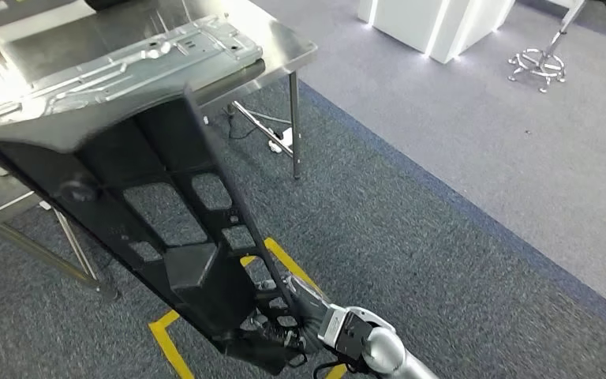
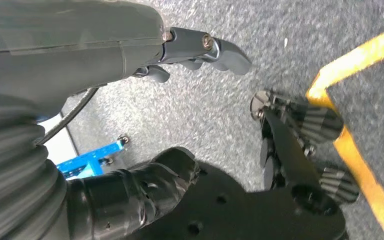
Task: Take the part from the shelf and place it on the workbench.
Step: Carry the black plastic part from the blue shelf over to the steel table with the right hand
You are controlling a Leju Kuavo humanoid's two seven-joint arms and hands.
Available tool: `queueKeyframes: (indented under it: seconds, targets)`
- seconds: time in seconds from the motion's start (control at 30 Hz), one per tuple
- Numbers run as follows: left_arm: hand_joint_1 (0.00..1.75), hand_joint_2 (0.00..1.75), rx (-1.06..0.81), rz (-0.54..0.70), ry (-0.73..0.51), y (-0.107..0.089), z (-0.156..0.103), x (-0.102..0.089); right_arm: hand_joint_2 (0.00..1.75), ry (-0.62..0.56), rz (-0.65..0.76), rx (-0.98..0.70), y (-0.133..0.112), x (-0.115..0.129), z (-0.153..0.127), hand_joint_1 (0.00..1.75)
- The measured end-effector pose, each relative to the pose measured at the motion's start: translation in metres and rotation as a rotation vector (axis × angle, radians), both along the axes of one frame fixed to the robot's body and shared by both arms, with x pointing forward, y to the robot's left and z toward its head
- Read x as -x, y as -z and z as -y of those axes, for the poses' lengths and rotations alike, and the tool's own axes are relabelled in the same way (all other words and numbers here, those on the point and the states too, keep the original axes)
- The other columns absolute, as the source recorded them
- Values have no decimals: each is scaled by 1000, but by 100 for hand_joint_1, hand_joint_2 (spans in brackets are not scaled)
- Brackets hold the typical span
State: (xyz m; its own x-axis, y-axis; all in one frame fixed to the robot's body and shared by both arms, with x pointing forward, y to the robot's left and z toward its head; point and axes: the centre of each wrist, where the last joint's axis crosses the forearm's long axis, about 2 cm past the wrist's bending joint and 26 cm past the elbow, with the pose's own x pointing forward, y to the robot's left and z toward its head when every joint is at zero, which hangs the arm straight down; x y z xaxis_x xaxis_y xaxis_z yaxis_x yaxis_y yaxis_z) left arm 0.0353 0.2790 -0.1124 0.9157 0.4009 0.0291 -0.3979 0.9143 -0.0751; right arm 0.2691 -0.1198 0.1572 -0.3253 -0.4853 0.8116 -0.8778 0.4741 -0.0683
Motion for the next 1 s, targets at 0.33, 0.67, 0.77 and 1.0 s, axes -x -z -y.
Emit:
queueKeyframes:
  seconds: [0.33,0.67,0.77,1.0]
  targets:
    - [0,175,-2,-1,-3,0,0,4,175,0,2,0,-1,-1,0,175]
    - [0,175,-4,8,-11,0,-1,1,175,0,5,-1,-2,-1,0,175]
    - [0,175,-3,7,-14,0,-1,1,175,1,3,2,0,0,1,175]
    - [0,175,0,11,-19,0,0,-1,175,2,3,3,0,0,2,175]
